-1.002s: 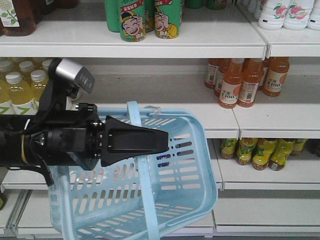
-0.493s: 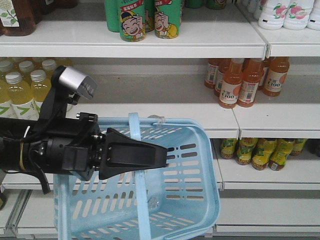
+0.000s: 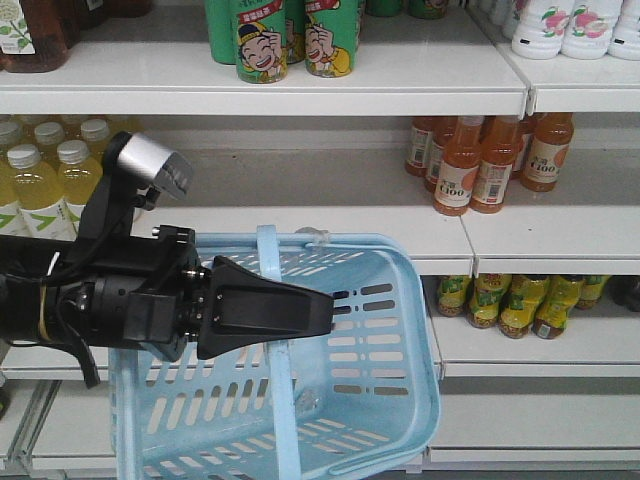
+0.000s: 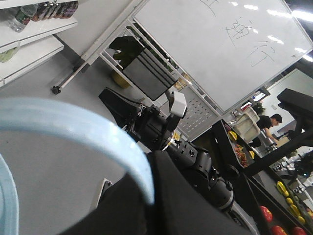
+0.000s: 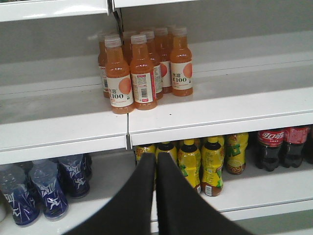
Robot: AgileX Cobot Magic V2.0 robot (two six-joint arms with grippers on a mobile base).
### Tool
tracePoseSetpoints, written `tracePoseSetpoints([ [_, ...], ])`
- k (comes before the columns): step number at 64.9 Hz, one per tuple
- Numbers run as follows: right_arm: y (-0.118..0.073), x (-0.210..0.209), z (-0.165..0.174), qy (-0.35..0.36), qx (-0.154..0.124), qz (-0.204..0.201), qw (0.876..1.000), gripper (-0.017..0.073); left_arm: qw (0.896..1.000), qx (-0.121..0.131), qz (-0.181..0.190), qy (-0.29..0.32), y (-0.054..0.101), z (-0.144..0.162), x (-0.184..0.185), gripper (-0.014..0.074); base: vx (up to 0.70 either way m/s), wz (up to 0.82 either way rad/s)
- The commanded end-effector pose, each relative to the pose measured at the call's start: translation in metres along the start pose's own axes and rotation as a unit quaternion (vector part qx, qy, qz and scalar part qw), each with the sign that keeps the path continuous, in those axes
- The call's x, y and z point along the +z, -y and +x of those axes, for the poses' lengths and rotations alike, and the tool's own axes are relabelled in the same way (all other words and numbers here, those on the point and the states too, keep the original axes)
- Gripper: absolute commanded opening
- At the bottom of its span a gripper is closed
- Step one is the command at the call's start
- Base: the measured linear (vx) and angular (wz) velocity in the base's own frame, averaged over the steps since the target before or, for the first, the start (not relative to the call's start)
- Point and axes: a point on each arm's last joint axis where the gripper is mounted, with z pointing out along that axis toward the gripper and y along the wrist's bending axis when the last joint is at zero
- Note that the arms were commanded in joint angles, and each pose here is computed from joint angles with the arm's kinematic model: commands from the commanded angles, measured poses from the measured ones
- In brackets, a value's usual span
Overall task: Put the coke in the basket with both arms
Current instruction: 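Drive the base away from the shelf carrying the basket in left gripper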
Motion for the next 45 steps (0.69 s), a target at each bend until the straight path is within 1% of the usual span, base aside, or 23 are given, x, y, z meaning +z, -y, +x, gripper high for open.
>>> tracePoseSetpoints([
  [1, -0.0022, -0.0009, -0.0033, 0.035, -0.008, -0.013, 0.999, -0.0004, 0.994, 0.015, 0.112, -0.006, 0.0336, -0.0019, -0.005, -0.0007, -0.01, -0.06],
  [23, -0.0022, -0.0009, -0.0033, 0.035, -0.008, -0.013, 0.999, -0.0004, 0.994, 0.015, 0.112, -0.006, 0.0336, -0.0019, -0.005, -0.0007, -0.04, -0.17],
  [34, -0.0022, -0.0009, -0.0033, 0.035, -0.008, -0.013, 0.999, -0.0004, 0.994, 0.015, 0.112, -0.006, 0.0336, -0.0019, -0.005, -0.0007, -0.06, -0.39],
  [45, -0.0021, -0.0009, -0.0031, 0.034, -0.008, -0.013, 0.999, -0.0004, 0.994, 0.015, 0.112, -0.006, 0.0336, -0.0019, -0.005, -0.0007, -0.06, -0.53],
])
